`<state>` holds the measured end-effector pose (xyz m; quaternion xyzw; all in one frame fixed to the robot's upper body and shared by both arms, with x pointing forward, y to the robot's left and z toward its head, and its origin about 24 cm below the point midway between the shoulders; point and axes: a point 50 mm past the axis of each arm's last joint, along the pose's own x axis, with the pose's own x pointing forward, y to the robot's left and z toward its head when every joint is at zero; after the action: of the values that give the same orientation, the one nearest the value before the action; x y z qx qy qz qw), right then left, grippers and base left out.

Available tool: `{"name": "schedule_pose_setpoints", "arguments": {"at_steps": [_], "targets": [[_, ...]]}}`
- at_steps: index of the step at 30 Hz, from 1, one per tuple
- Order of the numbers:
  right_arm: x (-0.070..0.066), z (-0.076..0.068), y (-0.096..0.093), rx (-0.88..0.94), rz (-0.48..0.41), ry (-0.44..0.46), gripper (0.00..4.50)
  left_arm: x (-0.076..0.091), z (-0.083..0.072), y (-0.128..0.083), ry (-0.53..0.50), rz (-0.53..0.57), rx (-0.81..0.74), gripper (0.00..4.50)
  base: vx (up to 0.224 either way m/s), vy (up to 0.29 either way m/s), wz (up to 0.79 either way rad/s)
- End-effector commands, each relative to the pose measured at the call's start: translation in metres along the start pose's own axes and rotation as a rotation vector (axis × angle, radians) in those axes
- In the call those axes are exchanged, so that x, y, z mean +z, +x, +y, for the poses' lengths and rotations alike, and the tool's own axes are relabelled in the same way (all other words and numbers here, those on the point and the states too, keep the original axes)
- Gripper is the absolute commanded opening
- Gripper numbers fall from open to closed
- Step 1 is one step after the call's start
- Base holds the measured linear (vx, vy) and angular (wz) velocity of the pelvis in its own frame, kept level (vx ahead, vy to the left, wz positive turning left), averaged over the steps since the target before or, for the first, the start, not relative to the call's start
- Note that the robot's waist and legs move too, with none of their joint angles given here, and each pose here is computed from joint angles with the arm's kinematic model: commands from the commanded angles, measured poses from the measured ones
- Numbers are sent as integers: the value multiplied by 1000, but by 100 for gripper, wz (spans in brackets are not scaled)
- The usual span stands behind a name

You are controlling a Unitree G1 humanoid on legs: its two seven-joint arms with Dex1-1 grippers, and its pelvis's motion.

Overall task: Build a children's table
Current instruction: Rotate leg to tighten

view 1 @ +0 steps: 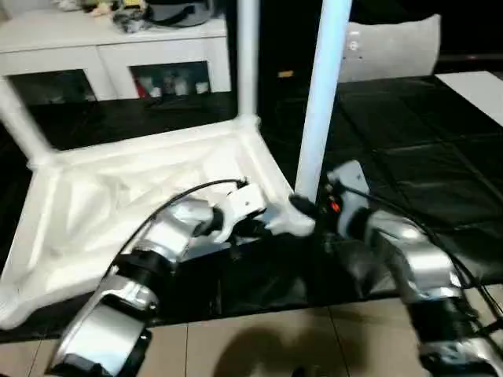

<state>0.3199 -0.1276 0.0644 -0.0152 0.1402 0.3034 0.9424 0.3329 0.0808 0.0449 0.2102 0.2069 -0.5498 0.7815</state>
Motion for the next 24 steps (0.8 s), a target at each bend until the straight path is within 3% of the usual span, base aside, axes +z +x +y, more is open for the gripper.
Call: {"name": "schedule_pose_setpoints", "arguments": {"at_steps": [1, 3, 10, 17, 24], "targets": [[-7, 19, 15, 47, 32, 15, 194, 29, -21, 25, 73, -78, -100, 0, 0, 0, 0], [-7, 20, 15, 48, 28, 22, 249, 29, -20, 25, 75, -77, -91, 0, 0, 0, 0], [-2, 11, 0, 95, -35, 23, 310, 20, -13, 14, 113, -49, -71, 0, 0, 0, 0], [0, -8, -34, 265, -37, -84, 379, 6, -9, -3, 205, -17, -169, 0, 0, 0, 0], [3, -20, -62, 479, 49, -236, 398, -3, -15, -16, 317, 6, -361, 0, 0, 0, 0]]}}
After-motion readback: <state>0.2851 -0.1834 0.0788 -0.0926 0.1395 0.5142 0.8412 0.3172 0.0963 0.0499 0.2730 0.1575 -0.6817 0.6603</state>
